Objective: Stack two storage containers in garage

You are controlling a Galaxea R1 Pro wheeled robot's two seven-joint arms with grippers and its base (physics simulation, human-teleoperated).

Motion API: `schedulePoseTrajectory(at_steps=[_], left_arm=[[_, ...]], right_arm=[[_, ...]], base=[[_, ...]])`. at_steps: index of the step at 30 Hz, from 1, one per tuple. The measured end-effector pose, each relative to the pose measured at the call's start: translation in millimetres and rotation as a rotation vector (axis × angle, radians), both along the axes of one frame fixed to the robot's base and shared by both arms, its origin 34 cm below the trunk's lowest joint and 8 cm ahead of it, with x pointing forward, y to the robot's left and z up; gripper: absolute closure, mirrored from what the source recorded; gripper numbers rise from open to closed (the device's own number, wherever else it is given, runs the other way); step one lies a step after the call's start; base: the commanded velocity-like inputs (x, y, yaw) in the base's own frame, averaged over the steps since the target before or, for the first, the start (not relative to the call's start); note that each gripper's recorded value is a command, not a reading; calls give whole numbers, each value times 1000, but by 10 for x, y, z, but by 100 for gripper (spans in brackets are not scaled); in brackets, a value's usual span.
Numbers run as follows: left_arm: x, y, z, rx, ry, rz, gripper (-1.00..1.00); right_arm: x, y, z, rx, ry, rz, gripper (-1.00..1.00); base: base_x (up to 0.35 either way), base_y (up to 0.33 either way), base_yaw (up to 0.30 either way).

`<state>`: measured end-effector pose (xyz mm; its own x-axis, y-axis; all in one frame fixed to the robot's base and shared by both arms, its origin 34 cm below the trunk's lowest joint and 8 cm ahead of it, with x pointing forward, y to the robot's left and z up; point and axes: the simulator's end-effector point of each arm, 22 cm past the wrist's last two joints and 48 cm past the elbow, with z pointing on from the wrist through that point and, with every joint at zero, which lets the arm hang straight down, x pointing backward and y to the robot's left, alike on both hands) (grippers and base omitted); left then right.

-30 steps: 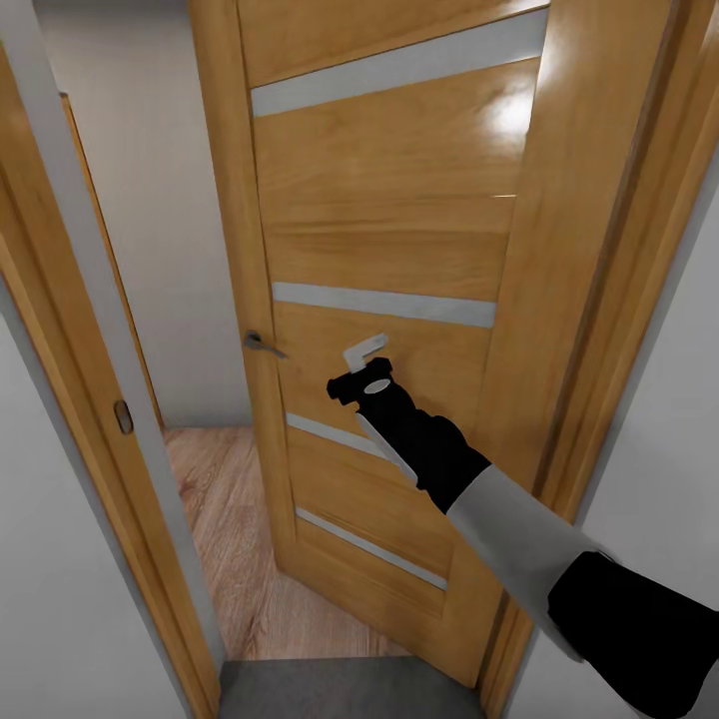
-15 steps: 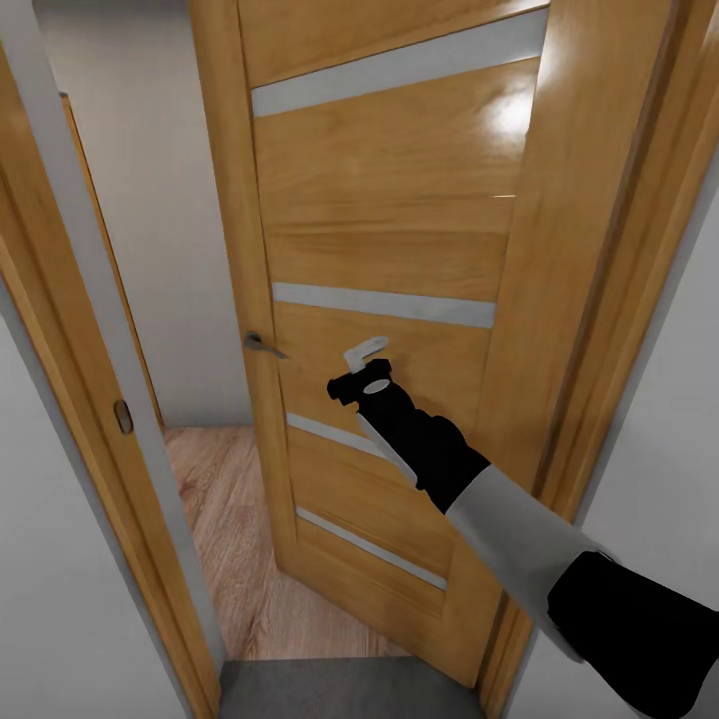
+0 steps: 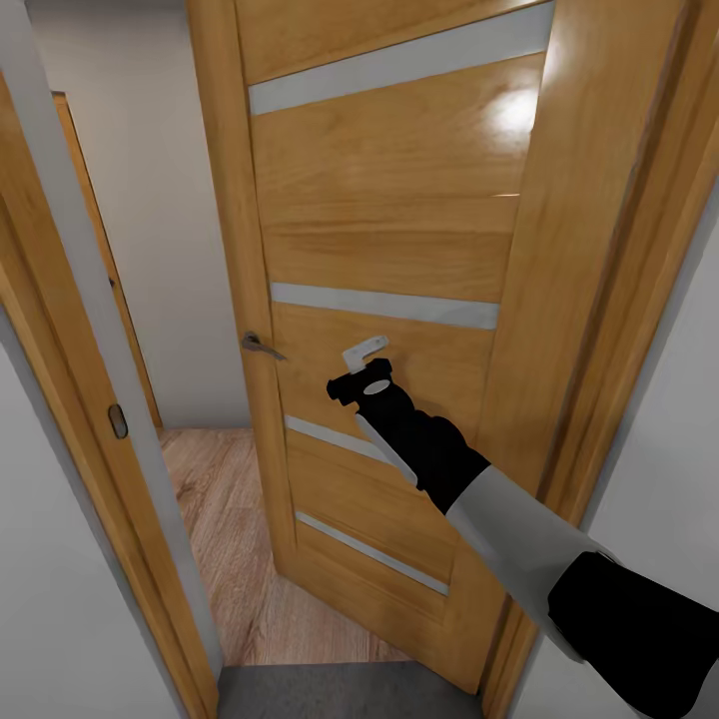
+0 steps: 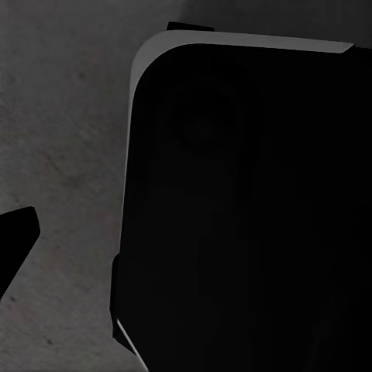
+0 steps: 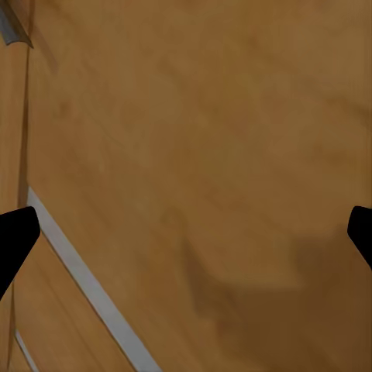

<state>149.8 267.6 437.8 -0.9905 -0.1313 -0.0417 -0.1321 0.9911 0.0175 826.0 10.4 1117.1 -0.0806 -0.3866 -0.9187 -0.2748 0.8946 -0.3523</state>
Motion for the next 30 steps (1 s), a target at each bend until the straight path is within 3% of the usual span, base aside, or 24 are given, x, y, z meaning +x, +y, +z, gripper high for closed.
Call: schedulePoseTrajectory(at_steps=[7, 30], left_arm=[[0, 1, 0, 0, 0, 2, -100], [-5, 12, 0, 12, 2, 3, -100]], right_arm=[[-1, 2, -3, 0, 0, 1, -100], [-5, 10, 8, -5, -5, 2, -100]], base=[[-13, 119, 0], [63, 2, 0]])
